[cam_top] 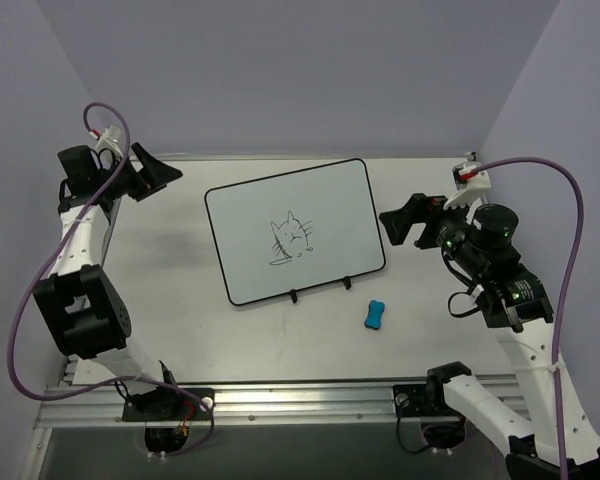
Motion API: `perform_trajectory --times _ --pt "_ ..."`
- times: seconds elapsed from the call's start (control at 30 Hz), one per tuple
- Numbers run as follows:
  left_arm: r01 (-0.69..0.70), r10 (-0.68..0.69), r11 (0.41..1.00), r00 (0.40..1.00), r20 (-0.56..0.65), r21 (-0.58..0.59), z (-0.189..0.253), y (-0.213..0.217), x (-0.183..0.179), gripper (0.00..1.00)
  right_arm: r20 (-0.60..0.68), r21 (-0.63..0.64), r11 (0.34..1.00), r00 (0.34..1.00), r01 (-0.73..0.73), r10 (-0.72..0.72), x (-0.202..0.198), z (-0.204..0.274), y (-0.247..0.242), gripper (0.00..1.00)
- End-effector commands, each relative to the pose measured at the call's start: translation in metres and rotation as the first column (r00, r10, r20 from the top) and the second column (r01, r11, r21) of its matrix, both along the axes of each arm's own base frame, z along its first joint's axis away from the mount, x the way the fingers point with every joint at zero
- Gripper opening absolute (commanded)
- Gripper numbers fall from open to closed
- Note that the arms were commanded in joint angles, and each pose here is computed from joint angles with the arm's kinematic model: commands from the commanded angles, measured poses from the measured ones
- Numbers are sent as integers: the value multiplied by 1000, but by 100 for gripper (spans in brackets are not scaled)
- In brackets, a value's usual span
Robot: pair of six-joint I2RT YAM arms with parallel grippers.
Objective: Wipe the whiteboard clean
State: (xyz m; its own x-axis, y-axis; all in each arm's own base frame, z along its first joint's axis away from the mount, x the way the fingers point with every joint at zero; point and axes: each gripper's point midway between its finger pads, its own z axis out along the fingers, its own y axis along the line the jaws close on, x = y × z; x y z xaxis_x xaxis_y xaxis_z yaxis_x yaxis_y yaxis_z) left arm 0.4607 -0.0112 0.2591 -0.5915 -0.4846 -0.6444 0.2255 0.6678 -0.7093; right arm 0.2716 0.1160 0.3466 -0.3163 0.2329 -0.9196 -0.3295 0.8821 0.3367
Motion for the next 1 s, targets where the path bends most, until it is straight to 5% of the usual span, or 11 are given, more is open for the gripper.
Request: perform_trajectory --times 0.0,0.33,0.43,0.77,0.97 --pt "168 -168 986 978 121 8 15 -26 4 94 49 -14 999 998 -45 45 -10 14 3 100" --pt "373 -370 928 916 155 10 -15 -83 7 100 34 -75 993 995 -95 98 -25 8 3 100" --pt "411 -408 910 911 65 -55 -44 -90 4 90 40 -83 990 992 -113 117 -31 9 4 100" --pt "494 -479 863 867 137 -107 -45 -100 -10 72 25 -118 985 991 -128 132 -33 6 3 100" --pt "495 -479 862 866 146 -110 -40 -101 -14 43 -67 -128 991 998 -29 20 -20 -22 -11 99"
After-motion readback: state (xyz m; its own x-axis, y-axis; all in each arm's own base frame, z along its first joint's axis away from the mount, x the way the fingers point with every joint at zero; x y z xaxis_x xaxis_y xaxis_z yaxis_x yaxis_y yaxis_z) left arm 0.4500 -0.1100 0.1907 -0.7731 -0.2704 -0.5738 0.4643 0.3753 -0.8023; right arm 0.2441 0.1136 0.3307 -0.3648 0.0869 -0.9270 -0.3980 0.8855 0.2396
